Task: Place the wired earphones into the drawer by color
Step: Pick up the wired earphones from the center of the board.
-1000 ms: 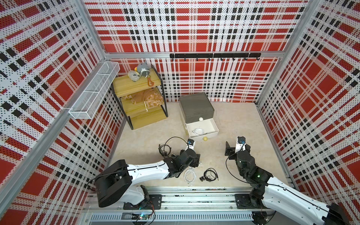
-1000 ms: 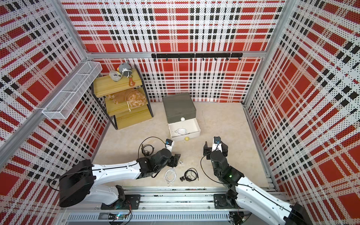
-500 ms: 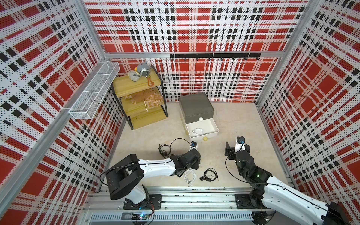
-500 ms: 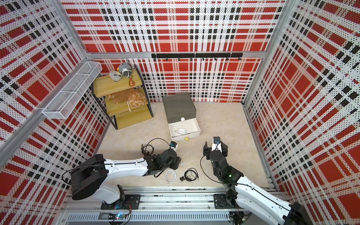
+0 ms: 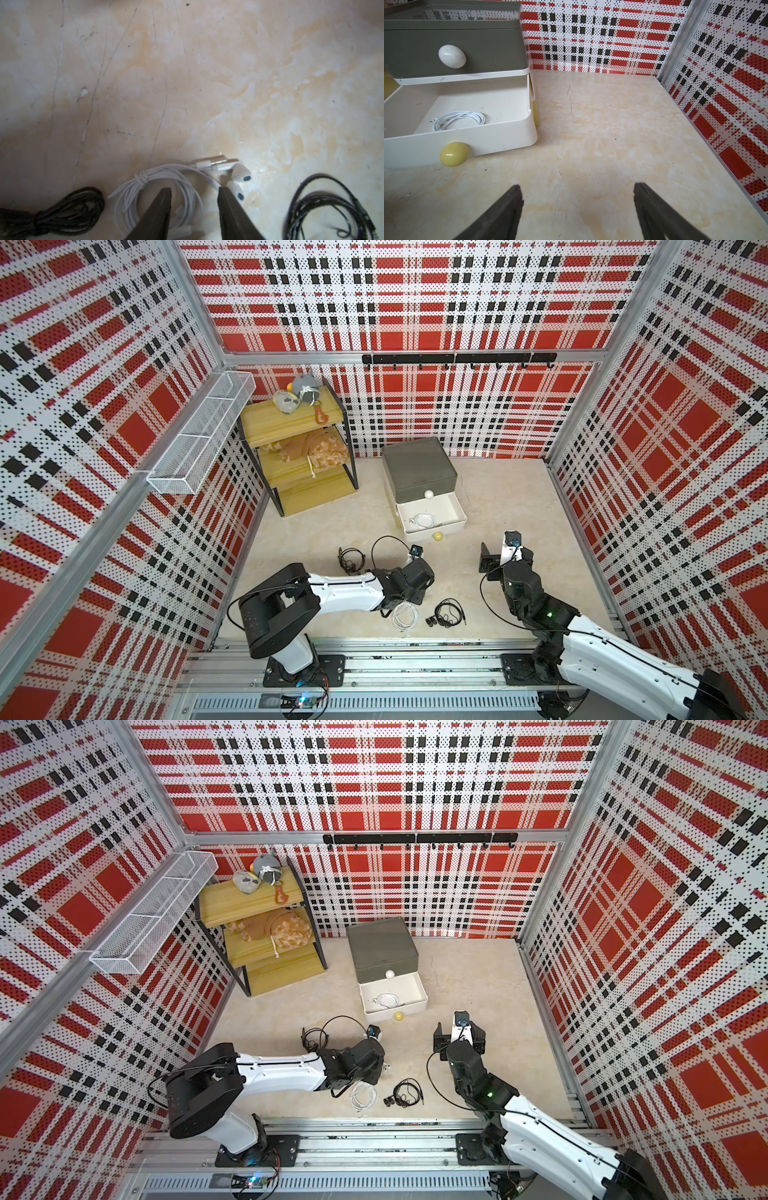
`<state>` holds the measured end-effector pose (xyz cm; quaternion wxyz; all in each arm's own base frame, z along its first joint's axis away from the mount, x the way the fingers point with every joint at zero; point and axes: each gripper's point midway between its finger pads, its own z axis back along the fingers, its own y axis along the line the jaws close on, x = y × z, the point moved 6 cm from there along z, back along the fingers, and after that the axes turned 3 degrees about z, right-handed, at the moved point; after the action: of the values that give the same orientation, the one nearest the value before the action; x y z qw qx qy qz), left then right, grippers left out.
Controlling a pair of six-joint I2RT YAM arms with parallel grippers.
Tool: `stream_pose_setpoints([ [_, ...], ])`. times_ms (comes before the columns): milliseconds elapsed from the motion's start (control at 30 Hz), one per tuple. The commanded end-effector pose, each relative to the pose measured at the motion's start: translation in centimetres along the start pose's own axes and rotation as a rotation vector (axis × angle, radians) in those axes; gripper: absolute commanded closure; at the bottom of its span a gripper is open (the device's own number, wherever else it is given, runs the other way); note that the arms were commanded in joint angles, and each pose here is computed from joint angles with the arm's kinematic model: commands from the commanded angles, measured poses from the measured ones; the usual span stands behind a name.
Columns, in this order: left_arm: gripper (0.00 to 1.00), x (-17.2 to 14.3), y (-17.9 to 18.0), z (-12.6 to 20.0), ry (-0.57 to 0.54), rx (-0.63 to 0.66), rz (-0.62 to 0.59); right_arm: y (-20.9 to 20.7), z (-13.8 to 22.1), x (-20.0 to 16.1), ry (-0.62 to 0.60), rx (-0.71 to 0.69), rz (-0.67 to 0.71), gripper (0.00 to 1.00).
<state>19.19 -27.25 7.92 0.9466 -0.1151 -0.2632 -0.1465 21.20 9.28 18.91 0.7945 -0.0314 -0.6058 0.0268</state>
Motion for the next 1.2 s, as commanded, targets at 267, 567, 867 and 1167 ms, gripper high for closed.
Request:
stream_pose_setpoints([
  [267,0.63,-0.4,0.2,-0.6,0.037,0.07,-0.057,-0.3,0.1,0.5,-0.02,-0.015,-0.011,0.1],
  [567,0.81,-0.7,0.0,-1.7,0.067,0.084,-0.089,-0.4,0.1,0.5,-0.023,-0.019,-0.013,0.1],
  [867,1.0,-0.1,-0.6,-1.6,0.059,0.068,-0.084,-0.4,0.1,0.5,-0.023,-0.022,-0.012,0.1],
  [1167,1.0,1.6,-1.0,0.3,-0.013,0.042,-0.045,-0.5,0.2,0.5,-0.025,-0.025,-0.014,0.1],
])
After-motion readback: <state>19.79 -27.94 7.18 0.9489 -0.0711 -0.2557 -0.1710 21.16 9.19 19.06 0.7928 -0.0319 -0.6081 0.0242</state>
